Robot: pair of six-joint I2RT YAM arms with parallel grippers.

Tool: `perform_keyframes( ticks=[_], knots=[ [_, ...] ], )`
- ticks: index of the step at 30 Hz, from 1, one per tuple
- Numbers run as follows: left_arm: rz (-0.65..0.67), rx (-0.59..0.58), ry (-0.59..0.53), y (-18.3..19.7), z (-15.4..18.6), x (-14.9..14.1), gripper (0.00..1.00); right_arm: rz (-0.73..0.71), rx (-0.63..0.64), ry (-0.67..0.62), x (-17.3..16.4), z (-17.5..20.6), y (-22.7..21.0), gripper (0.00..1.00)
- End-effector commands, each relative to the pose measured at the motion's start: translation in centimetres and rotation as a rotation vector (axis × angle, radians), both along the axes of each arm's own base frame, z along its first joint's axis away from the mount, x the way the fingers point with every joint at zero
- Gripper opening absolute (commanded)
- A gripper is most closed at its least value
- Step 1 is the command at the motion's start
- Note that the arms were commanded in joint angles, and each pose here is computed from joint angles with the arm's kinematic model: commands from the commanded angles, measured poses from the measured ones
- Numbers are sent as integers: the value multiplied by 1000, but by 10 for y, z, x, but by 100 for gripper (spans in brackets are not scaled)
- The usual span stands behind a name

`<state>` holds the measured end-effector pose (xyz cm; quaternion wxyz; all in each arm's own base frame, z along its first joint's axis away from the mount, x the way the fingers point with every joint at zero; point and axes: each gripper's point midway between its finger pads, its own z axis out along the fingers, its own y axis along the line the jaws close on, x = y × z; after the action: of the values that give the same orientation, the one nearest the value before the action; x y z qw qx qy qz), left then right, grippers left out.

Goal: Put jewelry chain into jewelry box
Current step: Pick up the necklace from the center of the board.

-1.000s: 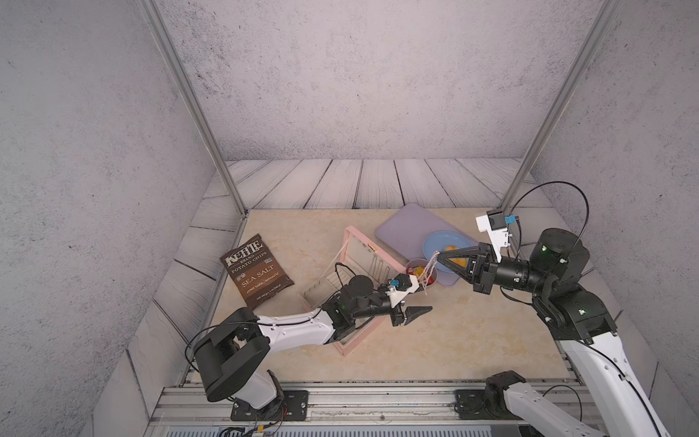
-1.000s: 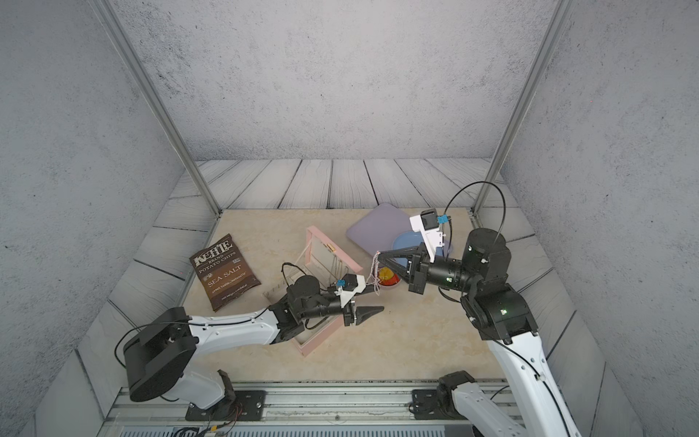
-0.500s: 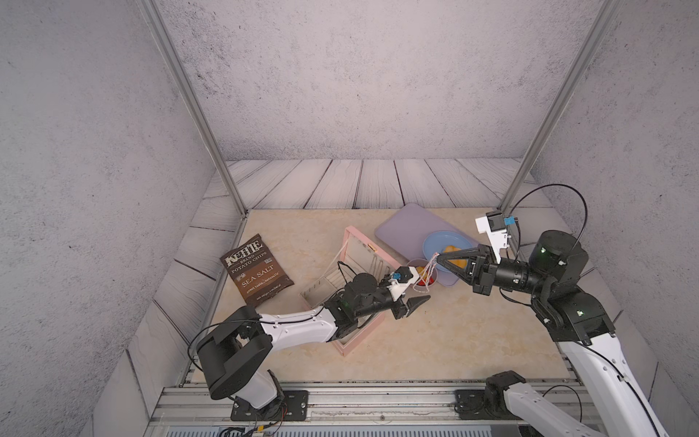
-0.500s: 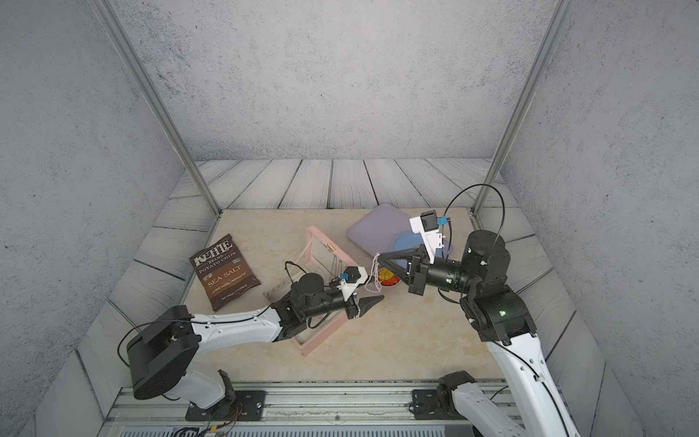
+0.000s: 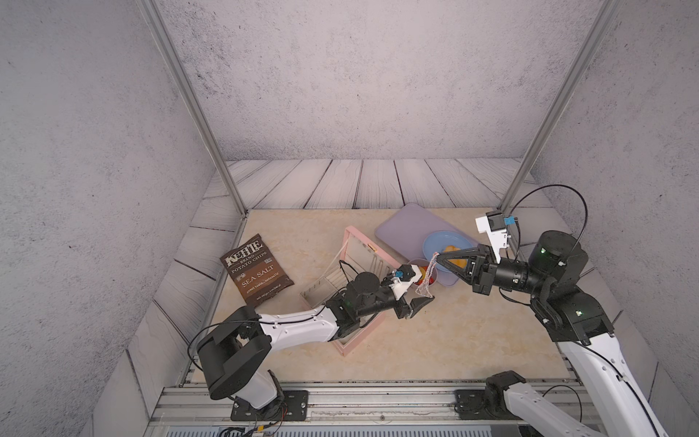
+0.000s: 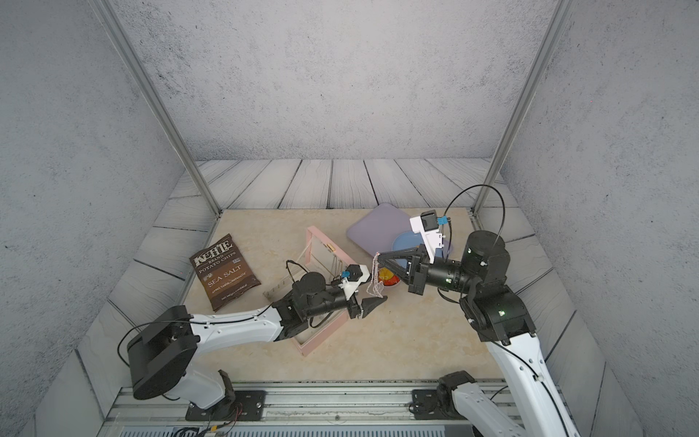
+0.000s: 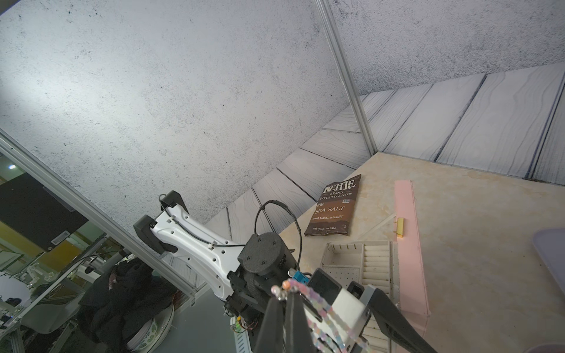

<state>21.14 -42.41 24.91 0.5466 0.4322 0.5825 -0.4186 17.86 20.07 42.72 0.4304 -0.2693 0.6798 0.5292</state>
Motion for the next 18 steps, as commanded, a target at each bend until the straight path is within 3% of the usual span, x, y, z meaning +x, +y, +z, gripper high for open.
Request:
perform_keyframes(
  ticks=[1, 6, 18],
  knots=[
    [-64, -42, -14, -6, 12, -11, 60, 12, 6, -17, -3, 1, 0, 0],
    [-97, -13, -1, -2, -4, -21, 37, -5, 0, -26, -2, 1, -1, 0],
    [-68, 16, -61, 20, -21, -32, 13, -65, -2, -29, 7, 2, -5, 0]
  ],
)
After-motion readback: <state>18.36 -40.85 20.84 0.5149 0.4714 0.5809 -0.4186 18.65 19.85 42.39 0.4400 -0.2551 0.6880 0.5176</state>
